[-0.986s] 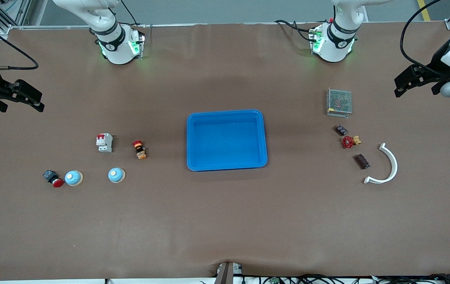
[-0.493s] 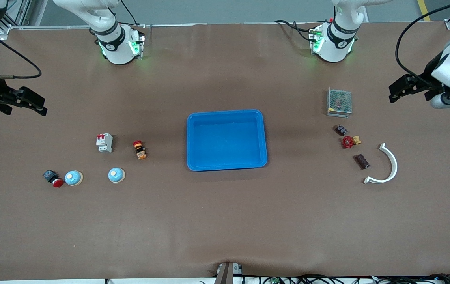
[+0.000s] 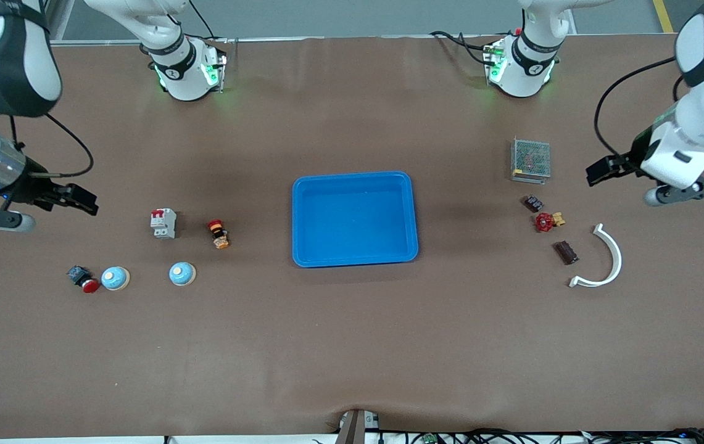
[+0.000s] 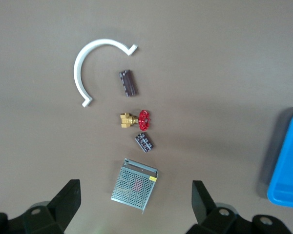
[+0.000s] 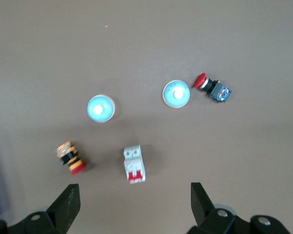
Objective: Place electrolytic capacitor and blue bell in tray
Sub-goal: 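Lower both grippers onto a blue bell and a brown capacitor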
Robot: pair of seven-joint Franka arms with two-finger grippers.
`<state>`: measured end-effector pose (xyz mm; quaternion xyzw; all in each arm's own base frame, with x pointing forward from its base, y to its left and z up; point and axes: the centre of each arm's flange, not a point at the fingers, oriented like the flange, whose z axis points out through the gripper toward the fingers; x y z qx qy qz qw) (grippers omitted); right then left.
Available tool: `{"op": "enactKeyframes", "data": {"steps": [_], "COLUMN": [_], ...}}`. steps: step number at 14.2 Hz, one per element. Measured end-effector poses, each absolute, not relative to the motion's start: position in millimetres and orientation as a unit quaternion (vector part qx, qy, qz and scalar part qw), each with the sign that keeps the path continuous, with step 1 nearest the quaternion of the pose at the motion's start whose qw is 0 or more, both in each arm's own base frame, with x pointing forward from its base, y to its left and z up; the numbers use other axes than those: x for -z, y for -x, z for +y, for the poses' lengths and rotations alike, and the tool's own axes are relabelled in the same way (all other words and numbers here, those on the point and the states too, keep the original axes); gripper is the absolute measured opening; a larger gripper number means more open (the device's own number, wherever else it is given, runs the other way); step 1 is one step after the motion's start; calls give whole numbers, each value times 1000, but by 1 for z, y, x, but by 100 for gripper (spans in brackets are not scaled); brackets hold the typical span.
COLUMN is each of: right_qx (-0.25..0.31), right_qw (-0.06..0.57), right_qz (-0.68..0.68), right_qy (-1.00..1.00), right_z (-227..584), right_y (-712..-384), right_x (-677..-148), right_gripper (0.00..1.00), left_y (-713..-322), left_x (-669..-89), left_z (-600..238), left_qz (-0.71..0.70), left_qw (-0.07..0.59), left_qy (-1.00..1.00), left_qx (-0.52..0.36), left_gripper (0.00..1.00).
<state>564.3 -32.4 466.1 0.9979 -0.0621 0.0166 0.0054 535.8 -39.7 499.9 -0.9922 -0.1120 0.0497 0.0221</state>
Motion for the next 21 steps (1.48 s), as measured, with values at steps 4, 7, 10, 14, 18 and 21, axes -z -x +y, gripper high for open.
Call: {"op": "enactKeyframes", "data": {"steps": [4,7,10,14,18,21], "right_qx": [-28,-29,-21,-4,-1,-9], "right_qw": [4,3,4,10,10,13], "right_qz": [-76,-94,-103,-97,-103,-103], "right_qy": [-997,-995,-994,-995,-995,-995], "right_z": [-49,-72,-87,-91,-103,-109], "right_y": [-568,-580,-590,-605,-616,-620], "right_x": [-411,-366,-334,-304,-278,-258], "right_gripper": [100,100,100,100,100,100], "left_y": [-519,-505,-492,-470,-461,-461], "left_x": [-437,-400,-365,-313,-275,-247], "left_z": [-43,-60,-67,-60,-55,-39], "left_qz": [-183,-223,-248,-274,-296,-315], "left_qw": [33,41,40,27,14,4], "left_qy": [980,971,966,961,955,949], "left_qx": [-74,-76,-66,-36,-22,-19], "left_gripper": [100,94,82,78,75,73]}}
